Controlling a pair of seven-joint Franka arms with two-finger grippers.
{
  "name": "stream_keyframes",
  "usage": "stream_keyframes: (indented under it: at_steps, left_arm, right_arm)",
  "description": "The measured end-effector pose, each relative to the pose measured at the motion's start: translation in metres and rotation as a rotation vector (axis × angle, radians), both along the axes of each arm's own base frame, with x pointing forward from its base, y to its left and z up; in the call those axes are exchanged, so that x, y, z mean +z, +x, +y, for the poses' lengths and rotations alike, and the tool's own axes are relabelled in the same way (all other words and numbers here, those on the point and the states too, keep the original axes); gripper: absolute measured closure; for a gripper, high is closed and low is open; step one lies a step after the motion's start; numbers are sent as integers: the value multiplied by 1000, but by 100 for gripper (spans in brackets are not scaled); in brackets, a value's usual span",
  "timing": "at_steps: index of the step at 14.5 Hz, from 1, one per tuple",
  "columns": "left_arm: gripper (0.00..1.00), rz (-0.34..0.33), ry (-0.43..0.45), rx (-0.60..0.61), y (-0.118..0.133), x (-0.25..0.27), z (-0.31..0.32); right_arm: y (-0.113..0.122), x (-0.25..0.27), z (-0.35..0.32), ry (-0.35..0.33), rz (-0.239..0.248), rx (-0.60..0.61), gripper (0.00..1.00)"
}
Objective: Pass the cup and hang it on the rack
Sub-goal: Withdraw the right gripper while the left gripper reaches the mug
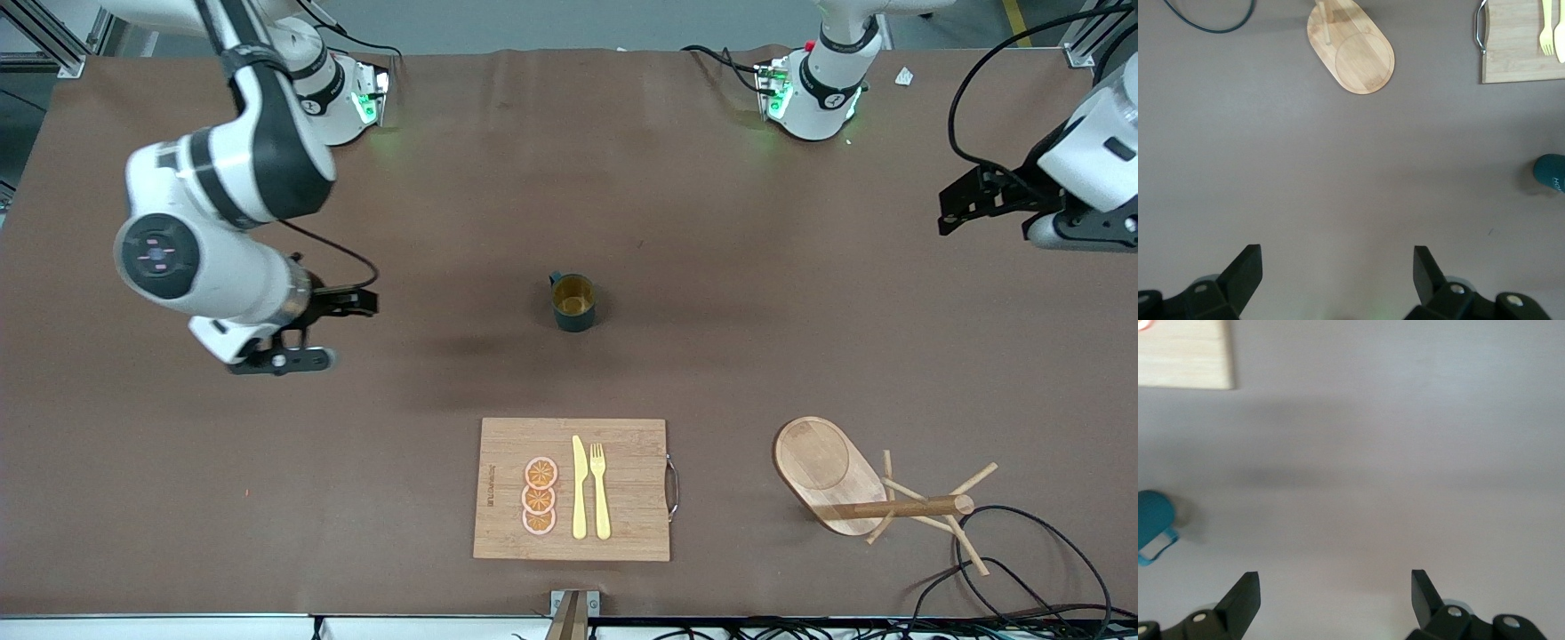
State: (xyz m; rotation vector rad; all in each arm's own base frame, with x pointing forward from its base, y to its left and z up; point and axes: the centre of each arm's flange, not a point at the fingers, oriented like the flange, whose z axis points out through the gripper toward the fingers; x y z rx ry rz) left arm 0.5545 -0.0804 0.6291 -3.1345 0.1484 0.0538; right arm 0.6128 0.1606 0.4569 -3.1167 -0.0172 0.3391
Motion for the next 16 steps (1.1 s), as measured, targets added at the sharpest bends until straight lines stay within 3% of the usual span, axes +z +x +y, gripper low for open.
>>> stream_keyframes:
  at_steps: [8,16]
  left_arm:
    - [0,30,18,146,0,-58,-147]
    - [0,6,8,300,-23,-126,-284]
  right_arm:
    - [-1,42,-149,-21,2,-34,0]
    - [-19,68,-200,-23,13,-66,0]
